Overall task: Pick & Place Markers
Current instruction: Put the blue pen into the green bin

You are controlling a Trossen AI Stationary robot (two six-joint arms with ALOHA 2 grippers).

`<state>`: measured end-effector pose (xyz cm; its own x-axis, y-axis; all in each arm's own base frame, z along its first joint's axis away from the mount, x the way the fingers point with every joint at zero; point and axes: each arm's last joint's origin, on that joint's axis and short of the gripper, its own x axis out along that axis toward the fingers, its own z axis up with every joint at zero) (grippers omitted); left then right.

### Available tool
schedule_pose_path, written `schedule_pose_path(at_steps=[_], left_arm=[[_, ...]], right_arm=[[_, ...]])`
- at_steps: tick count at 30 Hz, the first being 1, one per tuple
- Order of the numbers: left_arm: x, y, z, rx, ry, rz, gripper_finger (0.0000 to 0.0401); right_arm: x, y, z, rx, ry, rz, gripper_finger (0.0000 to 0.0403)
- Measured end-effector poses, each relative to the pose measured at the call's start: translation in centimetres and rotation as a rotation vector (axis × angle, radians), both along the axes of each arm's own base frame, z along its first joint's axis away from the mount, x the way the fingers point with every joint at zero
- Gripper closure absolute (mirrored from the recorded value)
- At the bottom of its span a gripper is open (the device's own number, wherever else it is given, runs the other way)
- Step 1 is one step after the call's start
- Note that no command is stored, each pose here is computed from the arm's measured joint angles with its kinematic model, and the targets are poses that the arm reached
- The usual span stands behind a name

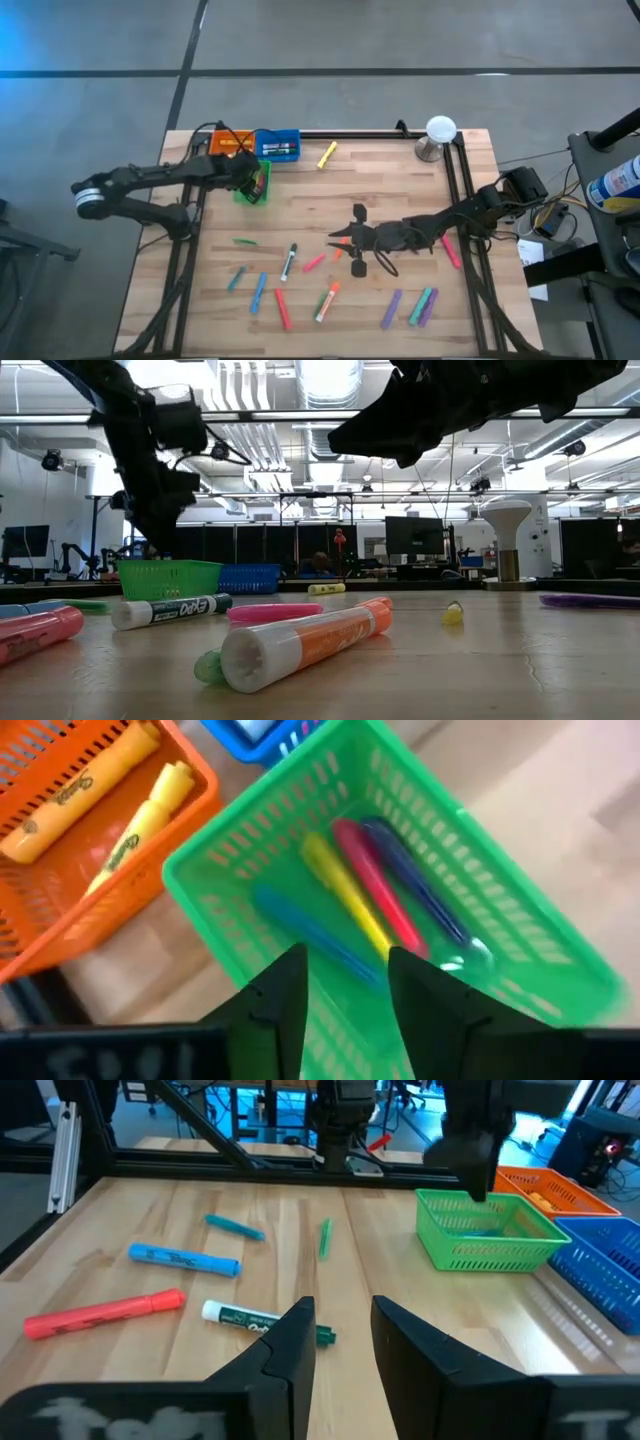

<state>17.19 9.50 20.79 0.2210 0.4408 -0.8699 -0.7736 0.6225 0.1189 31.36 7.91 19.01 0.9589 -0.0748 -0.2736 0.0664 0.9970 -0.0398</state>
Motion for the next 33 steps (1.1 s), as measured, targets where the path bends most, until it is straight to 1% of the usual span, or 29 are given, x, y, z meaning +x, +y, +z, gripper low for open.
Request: schedule_pose_path(at_steps=[4,7,13,18,23,27,30,33], left_arm=[[-0.1,-2.2,2.1,-0.049,-0.012,-0.039,0.0282],[0.1,-4.9,3.2,-0.082,-0.051,-0.084,0.0295],[0.1,-11.1,3.5,-0.179,-0.122,-0.197,0.0309],[-0.4,-15.5,2.9,-0.269,-0.132,-0.218,0.0309],[-1.0,-18.9,1.5,-0.324,-0.096,-0.144,0.0309],[-0.8,-20.8,-0.3,-0.364,0.006,-0.094,0.0309],[-0.3,-21.7,-1.6,-0.368,0.077,-0.086,0.0309],[0.2,-22.2,-2.5,-0.365,0.109,-0.080,0.0309]], right_arm=[[0.0,0.0,-0.1,-0.004,0.003,0.001,0.0308],[-0.1,0.0,-0.2,-0.012,0.007,0.003,0.0311],[-0.1,0.0,-0.2,-0.013,0.008,0.003,0.0312],[-0.2,0.0,-0.3,-0.014,0.010,0.003,0.0310],[-0.2,0.0,-0.3,-0.013,0.009,0.003,0.0314],[-0.2,0.0,-0.3,-0.013,0.009,0.003,0.0313],[-0.2,0.0,-0.3,-0.012,0.009,0.003,0.0314],[-0.2,0.0,-0.3,-0.012,0.009,0.003,0.0313]])
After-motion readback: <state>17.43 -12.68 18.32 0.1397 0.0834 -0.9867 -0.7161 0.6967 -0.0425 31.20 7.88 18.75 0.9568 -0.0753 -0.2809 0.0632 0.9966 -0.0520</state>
